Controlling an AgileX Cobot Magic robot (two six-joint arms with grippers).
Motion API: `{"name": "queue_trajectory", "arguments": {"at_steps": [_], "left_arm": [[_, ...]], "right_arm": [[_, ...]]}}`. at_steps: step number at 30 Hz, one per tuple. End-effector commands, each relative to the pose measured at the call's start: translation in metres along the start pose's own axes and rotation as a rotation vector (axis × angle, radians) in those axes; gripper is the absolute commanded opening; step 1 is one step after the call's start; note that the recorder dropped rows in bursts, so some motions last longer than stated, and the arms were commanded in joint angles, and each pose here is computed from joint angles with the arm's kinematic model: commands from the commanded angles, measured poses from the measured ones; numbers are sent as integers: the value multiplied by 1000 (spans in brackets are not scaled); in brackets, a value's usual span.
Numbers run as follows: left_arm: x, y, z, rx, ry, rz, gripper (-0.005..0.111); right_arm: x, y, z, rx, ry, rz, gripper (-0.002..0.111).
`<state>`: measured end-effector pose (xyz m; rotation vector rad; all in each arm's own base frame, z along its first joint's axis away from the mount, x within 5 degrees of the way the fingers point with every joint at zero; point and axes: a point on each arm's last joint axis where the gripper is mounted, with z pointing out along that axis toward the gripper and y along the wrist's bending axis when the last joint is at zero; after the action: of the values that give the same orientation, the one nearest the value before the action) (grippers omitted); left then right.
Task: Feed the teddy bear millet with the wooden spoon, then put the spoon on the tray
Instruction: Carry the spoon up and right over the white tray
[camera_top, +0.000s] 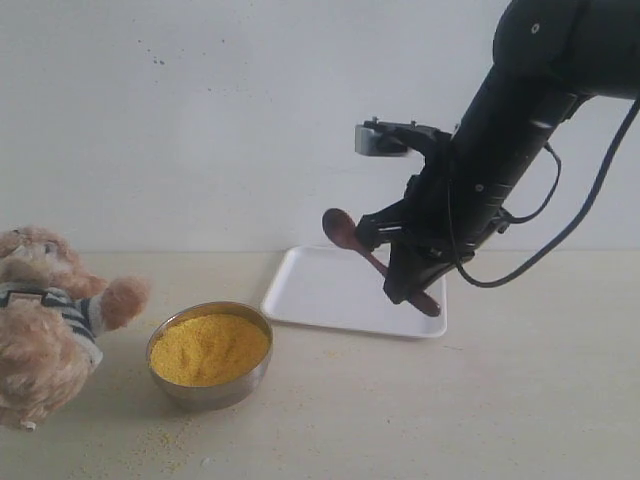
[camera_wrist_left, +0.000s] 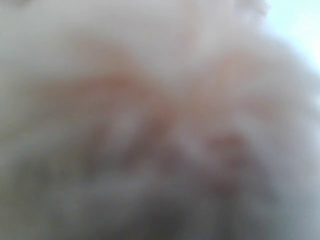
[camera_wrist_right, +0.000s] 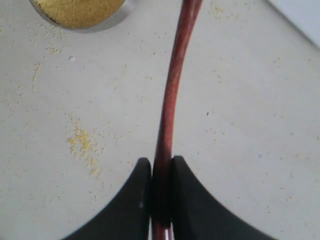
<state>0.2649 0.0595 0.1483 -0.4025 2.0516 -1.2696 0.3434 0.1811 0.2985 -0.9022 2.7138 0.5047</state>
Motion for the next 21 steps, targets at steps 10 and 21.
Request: {"name": "queue_trajectory", "arguments": {"at_steps": [10, 21], "left_arm": [[0, -6, -1, 35, 4, 15, 4], [2, -6, -1, 34, 28, 19, 4]], "right_arm": [[-68, -43, 32, 98, -249, 46, 0], [-77, -108, 141, 201, -223, 73, 0]]}}
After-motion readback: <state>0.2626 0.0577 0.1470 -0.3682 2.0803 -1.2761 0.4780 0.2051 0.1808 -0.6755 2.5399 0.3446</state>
